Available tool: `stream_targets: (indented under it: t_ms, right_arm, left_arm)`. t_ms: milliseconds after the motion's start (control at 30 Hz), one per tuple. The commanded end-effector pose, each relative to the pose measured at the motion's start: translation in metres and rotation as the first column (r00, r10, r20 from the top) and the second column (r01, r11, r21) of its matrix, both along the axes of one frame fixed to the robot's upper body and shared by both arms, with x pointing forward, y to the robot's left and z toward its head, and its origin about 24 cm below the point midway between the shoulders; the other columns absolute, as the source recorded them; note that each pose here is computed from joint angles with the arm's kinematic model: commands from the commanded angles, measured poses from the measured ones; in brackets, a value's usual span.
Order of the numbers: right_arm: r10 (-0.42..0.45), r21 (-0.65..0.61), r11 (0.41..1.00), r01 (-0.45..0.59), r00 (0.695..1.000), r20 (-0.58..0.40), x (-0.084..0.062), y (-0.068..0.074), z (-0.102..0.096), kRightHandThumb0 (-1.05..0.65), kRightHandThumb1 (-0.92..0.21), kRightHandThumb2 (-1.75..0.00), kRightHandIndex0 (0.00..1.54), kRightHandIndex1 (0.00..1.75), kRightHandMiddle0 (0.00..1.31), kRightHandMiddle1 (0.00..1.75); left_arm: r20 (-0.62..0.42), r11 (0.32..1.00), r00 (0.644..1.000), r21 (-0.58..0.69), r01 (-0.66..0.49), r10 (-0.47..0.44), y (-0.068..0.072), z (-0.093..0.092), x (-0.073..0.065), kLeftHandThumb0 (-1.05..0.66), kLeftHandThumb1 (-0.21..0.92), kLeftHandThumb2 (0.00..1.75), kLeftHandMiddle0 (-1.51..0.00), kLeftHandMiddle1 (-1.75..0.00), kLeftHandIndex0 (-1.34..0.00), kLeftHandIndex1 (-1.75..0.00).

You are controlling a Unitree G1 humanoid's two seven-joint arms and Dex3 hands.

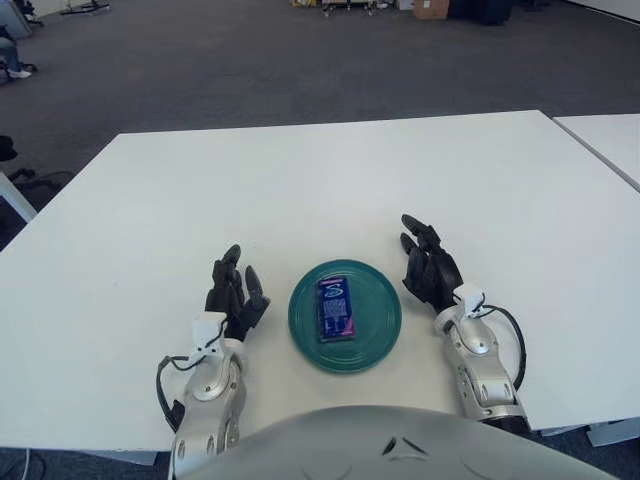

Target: Put the gum into the plate.

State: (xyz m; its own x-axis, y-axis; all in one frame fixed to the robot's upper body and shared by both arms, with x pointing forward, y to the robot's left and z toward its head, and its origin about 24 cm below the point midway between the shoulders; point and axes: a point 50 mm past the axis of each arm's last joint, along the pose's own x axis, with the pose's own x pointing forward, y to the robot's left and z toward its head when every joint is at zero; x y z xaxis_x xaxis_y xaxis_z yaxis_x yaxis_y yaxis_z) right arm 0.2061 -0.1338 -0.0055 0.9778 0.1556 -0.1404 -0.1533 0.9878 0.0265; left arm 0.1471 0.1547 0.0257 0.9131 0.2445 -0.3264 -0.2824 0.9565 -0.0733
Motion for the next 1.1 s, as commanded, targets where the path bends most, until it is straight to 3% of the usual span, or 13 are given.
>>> stream_targets:
  t_ms: [0, 467, 800, 1067]
  right_arm:
    - [0.000, -0.001, 1.000, 0.000, 0.992, -0.126, -0.012, -0.002, -0.021, -0.85, -0.92, -0.92, 0.19, 0.00, 0.00, 0.44]
    - [0.013, 0.001, 1.000, -0.013, 0.990, -0.141, -0.013, -0.002, -0.022, -0.86, -0.92, -0.94, 0.20, 0.01, 0.00, 0.44]
    - [0.027, -0.004, 1.000, -0.028, 0.989, -0.144, -0.014, -0.002, -0.022, -0.86, -0.92, -0.94, 0.19, 0.00, 0.00, 0.43]
    - [0.040, -0.010, 0.999, -0.042, 0.989, -0.142, -0.014, -0.002, -0.021, -0.85, -0.92, -0.96, 0.17, 0.00, 0.00, 0.41]
  left_arm:
    - [-0.057, 0.996, 0.998, -0.077, -0.032, 0.027, -0.008, -0.008, -0.010, -0.89, 0.92, 0.93, -0.21, -0.02, 0.00, -0.41]
    - [-0.071, 0.997, 0.995, -0.047, 0.061, -0.064, -0.017, -0.029, -0.011, -0.96, 0.92, 1.04, -0.11, 0.00, 0.00, -0.34]
    - [0.021, 0.993, 0.993, -0.012, 0.115, -0.114, -0.021, -0.041, -0.015, -0.99, 0.92, 1.07, -0.01, 0.00, 0.00, -0.24]
    - [0.090, 0.990, 0.988, -0.048, 0.129, -0.124, -0.021, -0.046, -0.018, -0.98, 0.92, 1.05, -0.01, 0.00, 0.00, -0.28]
